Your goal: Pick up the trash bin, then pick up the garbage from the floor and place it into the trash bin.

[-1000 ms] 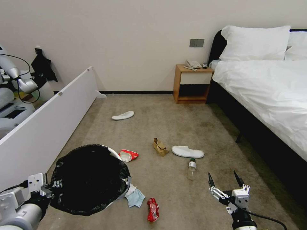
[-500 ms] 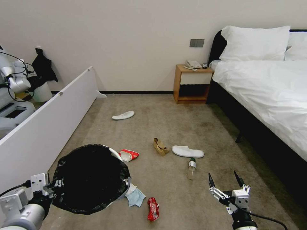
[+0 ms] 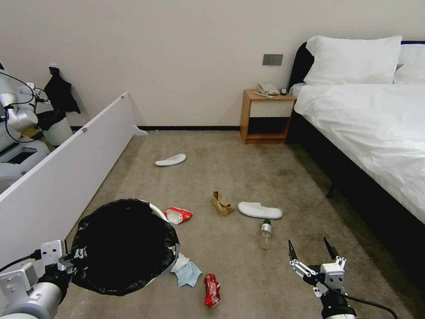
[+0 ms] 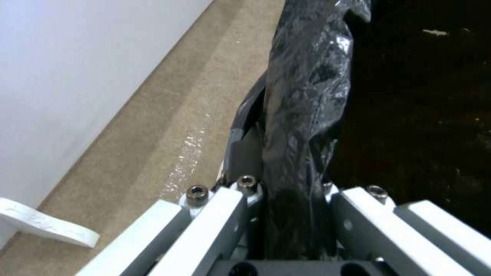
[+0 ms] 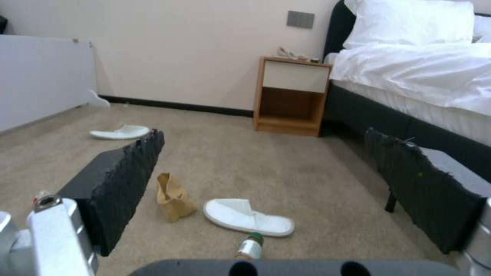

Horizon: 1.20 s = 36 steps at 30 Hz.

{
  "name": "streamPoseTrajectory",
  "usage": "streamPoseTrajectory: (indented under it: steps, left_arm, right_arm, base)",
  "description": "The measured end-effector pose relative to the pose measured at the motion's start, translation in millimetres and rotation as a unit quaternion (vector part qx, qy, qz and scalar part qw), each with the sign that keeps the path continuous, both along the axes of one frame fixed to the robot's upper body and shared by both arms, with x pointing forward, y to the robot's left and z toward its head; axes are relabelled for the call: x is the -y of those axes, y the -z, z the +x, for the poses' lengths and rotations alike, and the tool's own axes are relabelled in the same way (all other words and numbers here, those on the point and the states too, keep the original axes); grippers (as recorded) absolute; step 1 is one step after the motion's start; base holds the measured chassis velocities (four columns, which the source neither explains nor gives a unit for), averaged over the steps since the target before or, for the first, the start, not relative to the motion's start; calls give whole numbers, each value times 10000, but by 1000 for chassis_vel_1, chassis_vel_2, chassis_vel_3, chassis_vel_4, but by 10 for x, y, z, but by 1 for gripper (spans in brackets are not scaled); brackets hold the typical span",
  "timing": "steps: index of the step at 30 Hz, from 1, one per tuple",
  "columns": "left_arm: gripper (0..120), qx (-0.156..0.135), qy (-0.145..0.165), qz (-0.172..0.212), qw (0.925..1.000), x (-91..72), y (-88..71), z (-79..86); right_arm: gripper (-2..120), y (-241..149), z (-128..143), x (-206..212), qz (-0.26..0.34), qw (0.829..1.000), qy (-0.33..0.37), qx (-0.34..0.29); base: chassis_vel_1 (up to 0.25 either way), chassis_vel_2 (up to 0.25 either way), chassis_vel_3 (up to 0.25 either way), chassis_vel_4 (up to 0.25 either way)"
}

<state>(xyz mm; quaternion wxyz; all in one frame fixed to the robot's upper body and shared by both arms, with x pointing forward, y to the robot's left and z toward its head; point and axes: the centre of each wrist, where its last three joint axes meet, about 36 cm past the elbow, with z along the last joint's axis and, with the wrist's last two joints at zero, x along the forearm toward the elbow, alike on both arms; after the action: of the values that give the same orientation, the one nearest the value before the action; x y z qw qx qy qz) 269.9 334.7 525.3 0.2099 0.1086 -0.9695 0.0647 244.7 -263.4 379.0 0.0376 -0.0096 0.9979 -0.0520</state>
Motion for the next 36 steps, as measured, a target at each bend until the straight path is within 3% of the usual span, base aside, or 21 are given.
streamPoseTrajectory:
  steps: [36]
  left_arm:
    - [2,36,-29,4,10000,12,22,-7]
  right_arm:
    - [100,-8,8,-16,43,10000,16,38]
  base:
    - [31,28,31,30]
